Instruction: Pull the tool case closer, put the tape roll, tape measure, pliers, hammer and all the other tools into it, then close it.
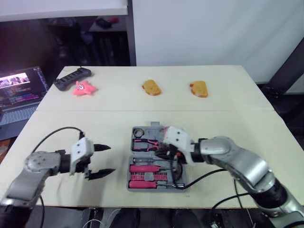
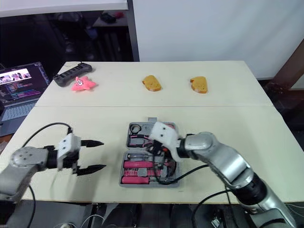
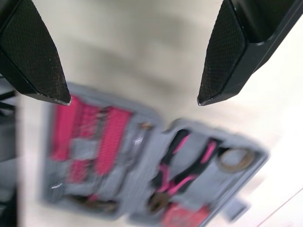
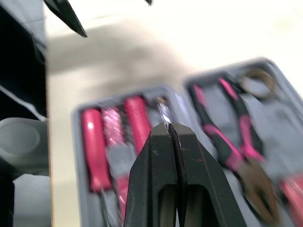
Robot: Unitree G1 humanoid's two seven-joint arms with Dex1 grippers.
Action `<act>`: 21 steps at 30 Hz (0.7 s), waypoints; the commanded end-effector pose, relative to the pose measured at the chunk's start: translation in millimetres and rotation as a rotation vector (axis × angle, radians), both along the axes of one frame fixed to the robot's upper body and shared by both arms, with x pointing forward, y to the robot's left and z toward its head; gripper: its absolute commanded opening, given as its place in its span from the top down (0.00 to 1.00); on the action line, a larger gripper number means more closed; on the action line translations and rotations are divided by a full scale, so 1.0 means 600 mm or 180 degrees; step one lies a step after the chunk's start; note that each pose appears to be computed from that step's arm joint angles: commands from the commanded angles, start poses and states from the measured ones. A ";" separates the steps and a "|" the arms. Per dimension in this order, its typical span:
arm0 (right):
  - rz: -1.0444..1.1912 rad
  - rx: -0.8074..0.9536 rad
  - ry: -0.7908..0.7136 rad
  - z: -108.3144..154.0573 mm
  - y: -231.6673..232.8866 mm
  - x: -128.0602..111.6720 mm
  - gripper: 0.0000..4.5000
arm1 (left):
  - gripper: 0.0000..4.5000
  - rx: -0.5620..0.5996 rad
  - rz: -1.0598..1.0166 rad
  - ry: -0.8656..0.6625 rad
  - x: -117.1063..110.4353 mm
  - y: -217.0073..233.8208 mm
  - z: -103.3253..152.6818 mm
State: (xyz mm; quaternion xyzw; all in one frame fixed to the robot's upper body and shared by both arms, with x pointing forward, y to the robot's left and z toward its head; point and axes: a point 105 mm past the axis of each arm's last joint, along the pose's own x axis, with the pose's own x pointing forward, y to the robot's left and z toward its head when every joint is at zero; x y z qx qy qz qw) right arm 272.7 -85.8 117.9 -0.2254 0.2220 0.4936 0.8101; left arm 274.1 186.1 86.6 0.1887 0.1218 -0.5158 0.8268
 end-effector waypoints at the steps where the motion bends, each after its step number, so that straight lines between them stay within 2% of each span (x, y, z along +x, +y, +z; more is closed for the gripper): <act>1: -0.0881 -0.0547 0.0031 -0.038 -0.096 0.049 1.00 | 0.12 0.0074 0.0149 0.0110 0.029 -0.018 -0.031; 3: -0.1075 -0.0685 0.0125 -0.057 -0.117 0.052 1.00 | 0.29 0.0121 0.0196 0.0104 0.047 -0.029 -0.049; 8: -0.1116 -0.0964 0.0189 -0.085 -0.126 0.045 1.00 | 0.91 0.0235 0.0165 0.0134 0.056 -0.040 -0.075; 9: -0.1087 -0.0964 0.0224 -0.090 -0.120 0.041 1.00 | 0.99 0.0267 0.0154 0.0137 0.055 -0.042 -0.079; 13: -0.1022 -0.0919 0.0248 -0.098 -0.098 0.043 1.00 | 0.99 0.0329 0.0127 0.0152 0.055 -0.050 -0.087; 18: -0.0661 -0.0668 0.0268 -0.096 -0.026 0.033 1.00 | 0.99 0.0386 0.0073 0.0111 0.057 -0.071 -0.098; 21: -0.0550 -0.0627 0.0311 -0.093 -0.006 0.025 1.00 | 0.99 0.0347 -0.0047 0.0190 0.045 -0.083 -0.103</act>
